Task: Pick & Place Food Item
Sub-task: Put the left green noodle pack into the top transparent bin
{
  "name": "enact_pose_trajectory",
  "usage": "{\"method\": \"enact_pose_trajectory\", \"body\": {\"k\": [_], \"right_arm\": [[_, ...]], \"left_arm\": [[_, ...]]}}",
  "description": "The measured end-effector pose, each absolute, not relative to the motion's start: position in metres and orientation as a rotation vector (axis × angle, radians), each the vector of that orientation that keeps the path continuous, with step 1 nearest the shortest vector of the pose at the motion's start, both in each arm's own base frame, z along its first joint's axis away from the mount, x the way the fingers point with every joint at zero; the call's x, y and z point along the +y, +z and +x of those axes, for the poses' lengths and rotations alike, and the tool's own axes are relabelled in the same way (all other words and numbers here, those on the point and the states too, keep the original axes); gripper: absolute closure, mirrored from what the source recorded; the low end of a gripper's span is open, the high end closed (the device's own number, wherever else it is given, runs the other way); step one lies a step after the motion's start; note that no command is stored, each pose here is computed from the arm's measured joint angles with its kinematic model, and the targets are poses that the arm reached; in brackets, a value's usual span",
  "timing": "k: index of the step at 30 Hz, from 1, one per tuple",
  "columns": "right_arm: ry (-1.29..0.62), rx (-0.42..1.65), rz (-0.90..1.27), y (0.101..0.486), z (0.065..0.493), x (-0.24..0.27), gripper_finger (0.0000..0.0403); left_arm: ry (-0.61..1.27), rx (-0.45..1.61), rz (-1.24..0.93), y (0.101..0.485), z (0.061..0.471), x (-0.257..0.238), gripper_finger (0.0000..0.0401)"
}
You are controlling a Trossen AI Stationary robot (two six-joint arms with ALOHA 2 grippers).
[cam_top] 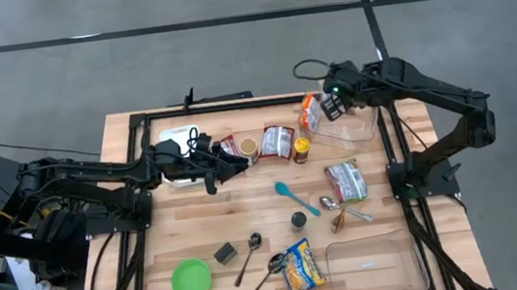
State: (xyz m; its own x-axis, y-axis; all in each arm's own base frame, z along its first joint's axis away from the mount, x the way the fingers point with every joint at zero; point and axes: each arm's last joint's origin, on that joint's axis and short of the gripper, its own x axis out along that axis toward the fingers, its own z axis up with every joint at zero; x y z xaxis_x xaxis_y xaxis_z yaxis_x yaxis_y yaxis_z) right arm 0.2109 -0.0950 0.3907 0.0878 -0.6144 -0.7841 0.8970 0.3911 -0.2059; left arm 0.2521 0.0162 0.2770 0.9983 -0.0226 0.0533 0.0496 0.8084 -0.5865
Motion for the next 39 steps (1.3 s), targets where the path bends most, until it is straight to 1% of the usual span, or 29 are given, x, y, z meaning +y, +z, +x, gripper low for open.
{"method": "enact_pose_trajectory", "body": {"k": [4, 10, 14, 18, 21, 25, 32, 39], "right_arm": [[-1.291, 0.864, 0.534, 0.387, 0.206, -0.097, 0.0403], [-1.412, 0.745, 0.714, 0.379, 0.208, -0.096, 0.0403], [-1.48, 0.644, 0.836, 0.373, 0.217, -0.094, 0.0403], [-1.539, 0.594, 0.913, 0.363, 0.23, -0.098, 0.0403], [-1.583, 0.61, 0.923, 0.352, 0.241, -0.106, 0.0403], [-1.651, 0.646, 0.875, 0.335, 0.253, -0.118, 0.0403], [-1.771, 0.635, 0.879, 0.311, 0.267, -0.136, 0.0403], [-1.77, 0.624, 0.897, 0.286, 0.291, -0.147, 0.0403]], "left_arm": [[-0.039, -0.044, -0.628, 0.277, 0.252, 0.016, 0.0285], [-0.039, -0.044, -0.628, 0.277, 0.252, 0.016, 0.0287], [-0.039, -0.044, -0.629, 0.277, 0.252, 0.016, 0.0288], [-0.039, -0.044, -0.628, 0.277, 0.252, 0.016, 0.0288], [-0.039, -0.044, -0.629, 0.277, 0.252, 0.016, 0.0288], [-0.039, -0.044, -0.628, 0.277, 0.252, 0.016, 0.0288], [-0.042, -0.043, -0.629, 0.277, 0.252, 0.016, 0.0288], [-0.042, -0.043, -0.629, 0.277, 0.252, 0.015, 0.0288]]}}
